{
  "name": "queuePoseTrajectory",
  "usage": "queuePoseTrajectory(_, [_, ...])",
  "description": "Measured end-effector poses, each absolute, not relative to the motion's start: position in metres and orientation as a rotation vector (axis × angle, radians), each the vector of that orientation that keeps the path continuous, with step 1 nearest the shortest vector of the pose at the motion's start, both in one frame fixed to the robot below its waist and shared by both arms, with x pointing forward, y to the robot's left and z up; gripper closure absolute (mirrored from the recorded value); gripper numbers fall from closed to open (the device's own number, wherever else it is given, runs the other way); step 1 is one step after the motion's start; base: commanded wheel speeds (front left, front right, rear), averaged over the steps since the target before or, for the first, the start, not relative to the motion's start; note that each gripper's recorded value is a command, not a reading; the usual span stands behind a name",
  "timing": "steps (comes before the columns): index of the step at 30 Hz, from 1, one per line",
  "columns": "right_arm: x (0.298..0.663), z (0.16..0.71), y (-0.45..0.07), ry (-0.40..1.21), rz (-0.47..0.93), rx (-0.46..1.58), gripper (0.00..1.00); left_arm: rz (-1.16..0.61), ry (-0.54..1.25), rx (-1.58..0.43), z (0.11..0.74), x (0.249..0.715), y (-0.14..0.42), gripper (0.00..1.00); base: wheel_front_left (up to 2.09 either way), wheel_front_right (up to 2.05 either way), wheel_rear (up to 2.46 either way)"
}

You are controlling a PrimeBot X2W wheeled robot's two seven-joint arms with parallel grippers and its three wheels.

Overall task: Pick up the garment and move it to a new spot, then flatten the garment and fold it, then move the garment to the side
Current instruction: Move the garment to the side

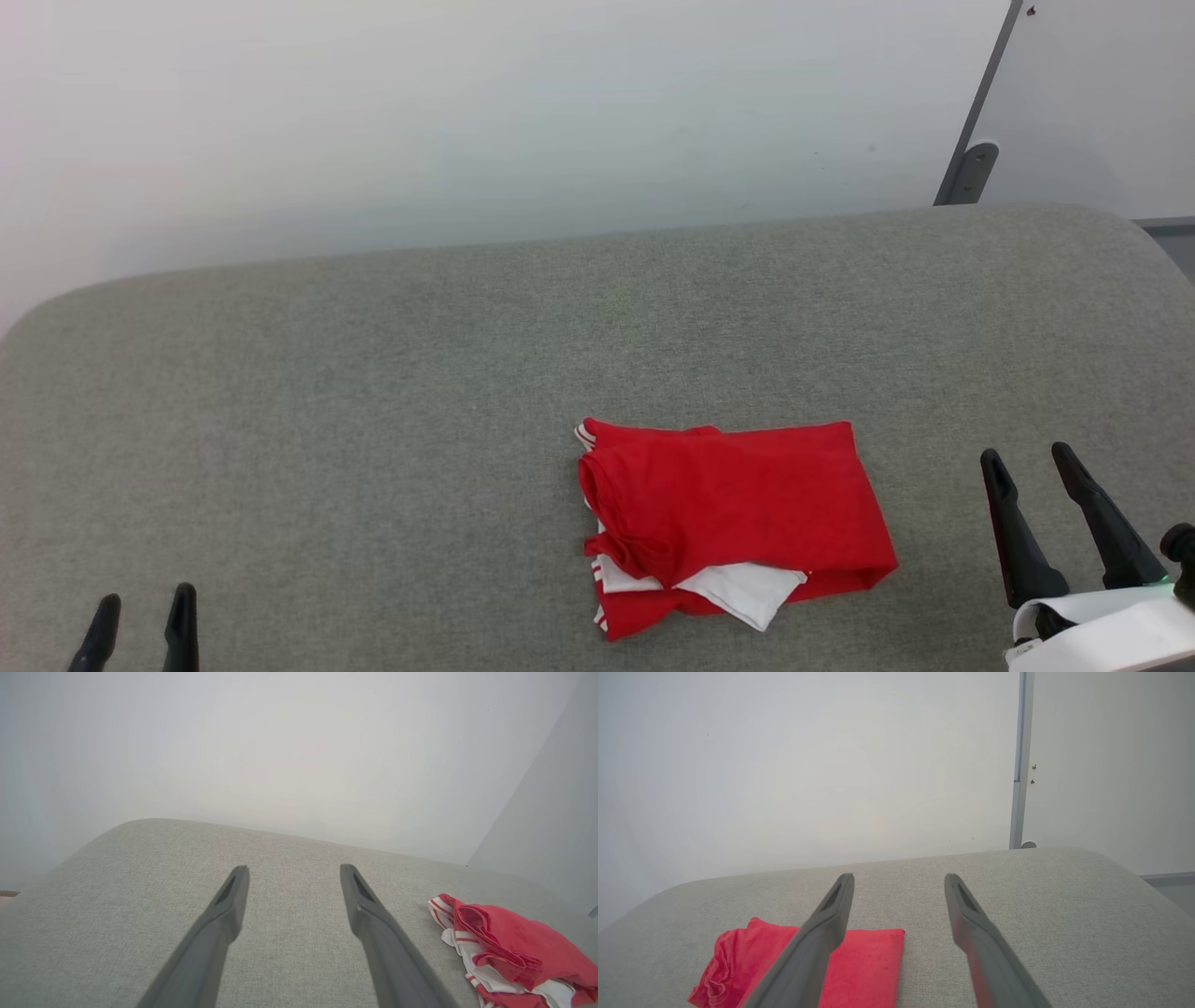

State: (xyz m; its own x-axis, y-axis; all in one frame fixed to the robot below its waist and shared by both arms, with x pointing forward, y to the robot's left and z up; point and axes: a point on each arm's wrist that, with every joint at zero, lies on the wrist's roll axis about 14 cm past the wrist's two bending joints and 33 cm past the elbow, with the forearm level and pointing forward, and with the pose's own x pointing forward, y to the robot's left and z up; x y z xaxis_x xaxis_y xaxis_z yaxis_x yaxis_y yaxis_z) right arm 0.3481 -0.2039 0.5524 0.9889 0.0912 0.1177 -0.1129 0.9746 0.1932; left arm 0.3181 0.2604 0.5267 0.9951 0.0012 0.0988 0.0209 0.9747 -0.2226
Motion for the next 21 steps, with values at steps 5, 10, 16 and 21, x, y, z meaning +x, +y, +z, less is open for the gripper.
queuePoseTrajectory(5, [0.348,0.555,-0.205,-0.118,0.099,0.201,0.00,-0.003,-0.101,-0.226,0.527,0.317,0.262,0.00,0.00,0.00,0.00])
queuePoseTrajectory(10, [0.348,0.558,-0.203,-0.129,0.102,0.198,0.00,0.000,-0.104,-0.227,0.528,0.317,0.263,0.00,0.00,0.00,0.00])
queuePoseTrajectory(16, [0.347,0.555,-0.201,-0.124,0.103,0.192,0.00,0.003,-0.107,-0.226,0.528,0.317,0.264,0.00,0.00,0.00,0.00])
queuePoseTrajectory(21, [0.350,0.553,-0.193,-0.100,0.126,0.188,0.00,0.009,-0.103,-0.224,0.528,0.317,0.266,0.00,0.00,0.00,0.00])
